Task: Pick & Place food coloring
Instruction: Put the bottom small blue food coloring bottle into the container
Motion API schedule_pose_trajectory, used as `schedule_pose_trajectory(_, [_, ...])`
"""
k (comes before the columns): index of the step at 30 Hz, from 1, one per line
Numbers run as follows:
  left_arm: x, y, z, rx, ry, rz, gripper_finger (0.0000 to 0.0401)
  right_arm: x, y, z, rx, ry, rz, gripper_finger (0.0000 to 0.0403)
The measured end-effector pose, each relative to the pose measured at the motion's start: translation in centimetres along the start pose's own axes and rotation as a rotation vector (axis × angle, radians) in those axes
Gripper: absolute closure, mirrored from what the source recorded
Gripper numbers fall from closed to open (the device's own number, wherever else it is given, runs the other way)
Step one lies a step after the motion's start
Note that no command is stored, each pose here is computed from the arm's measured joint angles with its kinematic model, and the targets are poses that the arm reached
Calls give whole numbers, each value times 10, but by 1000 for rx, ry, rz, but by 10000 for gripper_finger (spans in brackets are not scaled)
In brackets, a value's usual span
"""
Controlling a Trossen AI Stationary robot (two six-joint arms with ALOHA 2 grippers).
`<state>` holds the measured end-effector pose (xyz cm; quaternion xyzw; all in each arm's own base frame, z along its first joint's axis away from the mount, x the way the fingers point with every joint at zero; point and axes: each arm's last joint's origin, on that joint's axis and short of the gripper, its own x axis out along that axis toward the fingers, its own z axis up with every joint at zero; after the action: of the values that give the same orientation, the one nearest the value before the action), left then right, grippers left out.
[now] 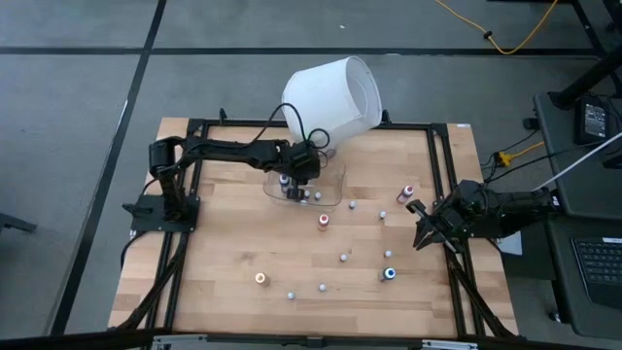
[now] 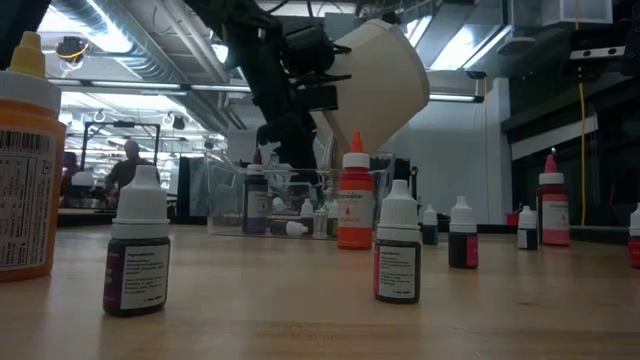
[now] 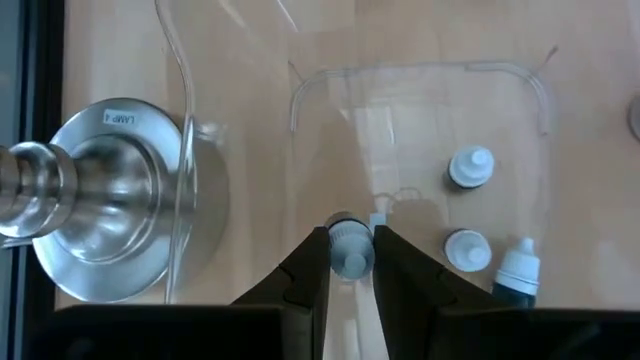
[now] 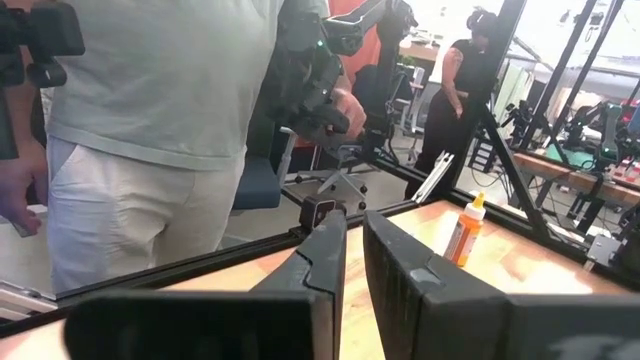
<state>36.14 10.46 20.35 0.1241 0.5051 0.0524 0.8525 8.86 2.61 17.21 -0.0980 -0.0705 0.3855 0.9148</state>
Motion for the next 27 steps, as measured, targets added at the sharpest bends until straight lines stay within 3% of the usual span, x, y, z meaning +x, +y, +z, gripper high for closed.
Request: schedule_pose_trajectory(27, [35,-7,-13,0,90,-98,341,0,0,0,0,0,0,359])
